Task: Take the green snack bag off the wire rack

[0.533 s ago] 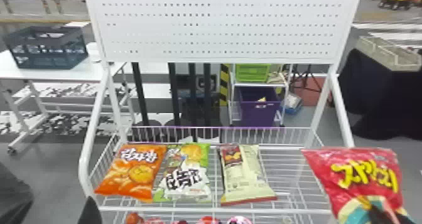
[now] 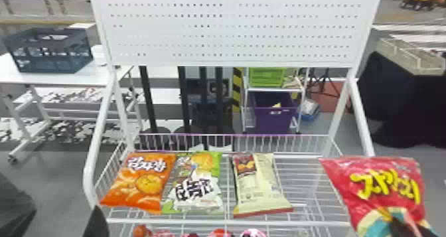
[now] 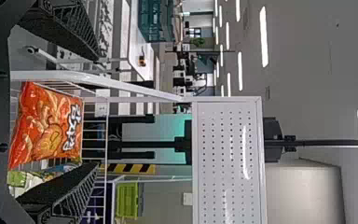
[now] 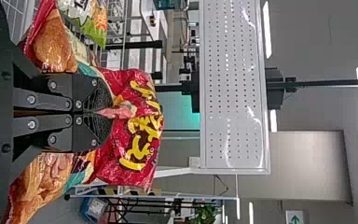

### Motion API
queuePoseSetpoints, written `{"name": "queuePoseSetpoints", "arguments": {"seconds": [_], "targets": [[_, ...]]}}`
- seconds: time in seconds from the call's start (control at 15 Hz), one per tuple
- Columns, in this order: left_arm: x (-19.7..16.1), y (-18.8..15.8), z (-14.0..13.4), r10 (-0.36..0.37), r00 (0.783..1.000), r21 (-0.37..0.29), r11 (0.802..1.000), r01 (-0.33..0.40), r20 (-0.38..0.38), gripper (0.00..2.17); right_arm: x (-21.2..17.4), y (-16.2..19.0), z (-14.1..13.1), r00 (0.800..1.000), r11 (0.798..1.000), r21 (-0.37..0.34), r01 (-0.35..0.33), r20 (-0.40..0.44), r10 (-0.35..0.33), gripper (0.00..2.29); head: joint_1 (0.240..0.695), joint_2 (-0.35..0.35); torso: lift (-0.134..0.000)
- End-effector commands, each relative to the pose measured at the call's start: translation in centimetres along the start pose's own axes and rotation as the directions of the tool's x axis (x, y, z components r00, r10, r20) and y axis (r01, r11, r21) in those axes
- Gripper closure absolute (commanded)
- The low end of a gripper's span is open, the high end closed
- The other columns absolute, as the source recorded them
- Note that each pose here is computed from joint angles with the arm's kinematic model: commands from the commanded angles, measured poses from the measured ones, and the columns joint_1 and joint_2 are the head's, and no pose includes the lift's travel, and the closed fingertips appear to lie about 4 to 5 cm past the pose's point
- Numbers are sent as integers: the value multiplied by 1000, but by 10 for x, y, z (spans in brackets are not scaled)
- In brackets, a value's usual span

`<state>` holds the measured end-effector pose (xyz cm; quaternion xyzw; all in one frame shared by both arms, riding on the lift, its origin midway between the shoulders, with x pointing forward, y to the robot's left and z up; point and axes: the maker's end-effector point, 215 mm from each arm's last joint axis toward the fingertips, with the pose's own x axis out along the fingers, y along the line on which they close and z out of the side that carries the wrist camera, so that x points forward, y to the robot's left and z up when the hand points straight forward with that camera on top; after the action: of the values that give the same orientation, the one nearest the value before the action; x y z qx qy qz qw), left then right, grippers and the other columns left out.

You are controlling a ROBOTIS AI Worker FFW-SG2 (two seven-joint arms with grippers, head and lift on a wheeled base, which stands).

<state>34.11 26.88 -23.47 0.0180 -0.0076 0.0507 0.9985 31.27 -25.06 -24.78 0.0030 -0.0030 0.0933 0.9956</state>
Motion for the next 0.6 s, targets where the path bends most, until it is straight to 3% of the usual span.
{"name": "queuePoseSetpoints", "arguments": {"seconds": [0.0,0.2,0.53], "targets": [[0,-1,0,-1,1000,-1,1000,1,0,87,0,-1,0,1000,1000,-2,1,1,-1,2179,499,0,0],[8,-18,2,-35,999,-10,999,35,10,87,1,1,-1,1000,1000,4,0,1,0,2179,499,0,0],[60,-134,-50,-225,973,35,973,227,-58,90,2,5,-2,1000,1000,7,-7,1,7,2179,499,0,0]]}}
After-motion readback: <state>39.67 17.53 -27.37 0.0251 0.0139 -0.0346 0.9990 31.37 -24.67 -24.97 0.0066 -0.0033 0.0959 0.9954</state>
